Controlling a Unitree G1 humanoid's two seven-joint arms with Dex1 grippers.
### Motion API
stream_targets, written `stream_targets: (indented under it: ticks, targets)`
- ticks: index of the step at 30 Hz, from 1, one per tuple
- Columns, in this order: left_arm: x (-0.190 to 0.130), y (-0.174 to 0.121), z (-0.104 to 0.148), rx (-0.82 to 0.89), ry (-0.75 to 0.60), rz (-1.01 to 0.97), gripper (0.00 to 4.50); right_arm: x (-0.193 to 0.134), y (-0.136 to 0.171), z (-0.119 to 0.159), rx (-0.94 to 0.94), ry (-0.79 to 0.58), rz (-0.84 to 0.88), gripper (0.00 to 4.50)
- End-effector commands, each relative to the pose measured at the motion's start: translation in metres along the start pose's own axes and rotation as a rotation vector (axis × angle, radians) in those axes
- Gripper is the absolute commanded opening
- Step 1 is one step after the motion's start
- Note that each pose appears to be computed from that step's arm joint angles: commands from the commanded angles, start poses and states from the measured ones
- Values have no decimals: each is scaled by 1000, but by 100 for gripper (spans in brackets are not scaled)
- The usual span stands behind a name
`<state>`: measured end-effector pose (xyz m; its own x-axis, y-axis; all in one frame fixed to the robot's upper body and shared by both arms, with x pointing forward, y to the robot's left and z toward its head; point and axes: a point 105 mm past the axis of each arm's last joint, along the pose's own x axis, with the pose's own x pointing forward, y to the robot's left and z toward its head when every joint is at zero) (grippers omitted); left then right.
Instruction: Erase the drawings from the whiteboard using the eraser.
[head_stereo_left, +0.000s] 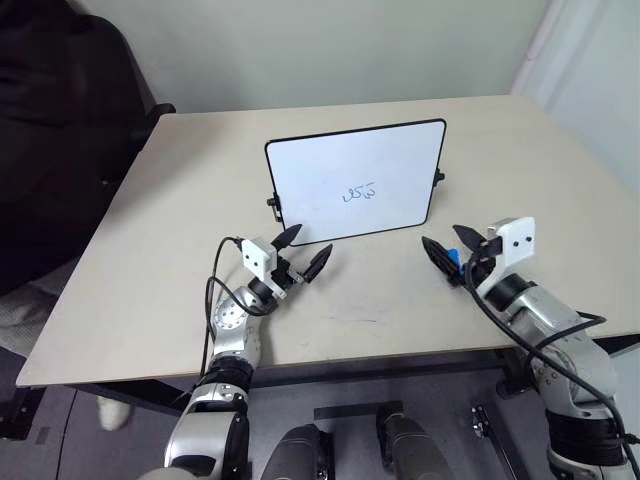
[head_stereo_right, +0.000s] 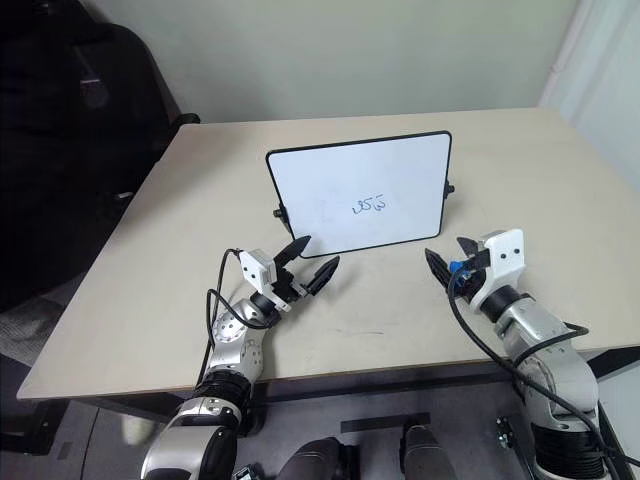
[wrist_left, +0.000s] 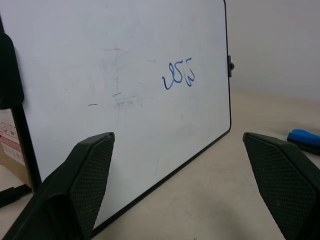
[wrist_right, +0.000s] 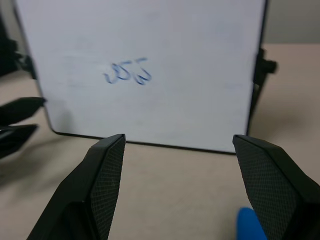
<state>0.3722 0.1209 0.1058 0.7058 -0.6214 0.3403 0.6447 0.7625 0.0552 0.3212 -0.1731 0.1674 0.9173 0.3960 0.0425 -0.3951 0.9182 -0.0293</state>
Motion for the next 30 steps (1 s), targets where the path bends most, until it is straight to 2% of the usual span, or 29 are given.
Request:
stream_targets:
  ticks: [1,7,11,13,16,30]
  targets:
    - [-4,2,-2,-18,-4,15,450,1,-7,14,-41,-19,-40,363]
    - [0,-2,-3,-33,-7,2,450,-2,-15,12,-50,32,-86,363]
    - [2,-5,-5,-43,-8,8,450,-3,-14,-4,-1,162,-78,363]
    - [1,-4,-6,-43,-6,11,450,-5,-15,-18,27,271,-81,363]
    - [-1,-5,-8,-42,-2,13,450,-3,-20,-26,21,336,-113,363]
    - [-2,-6,-10,-44,5,13,450,-4,-42,-36,5,502,-193,363]
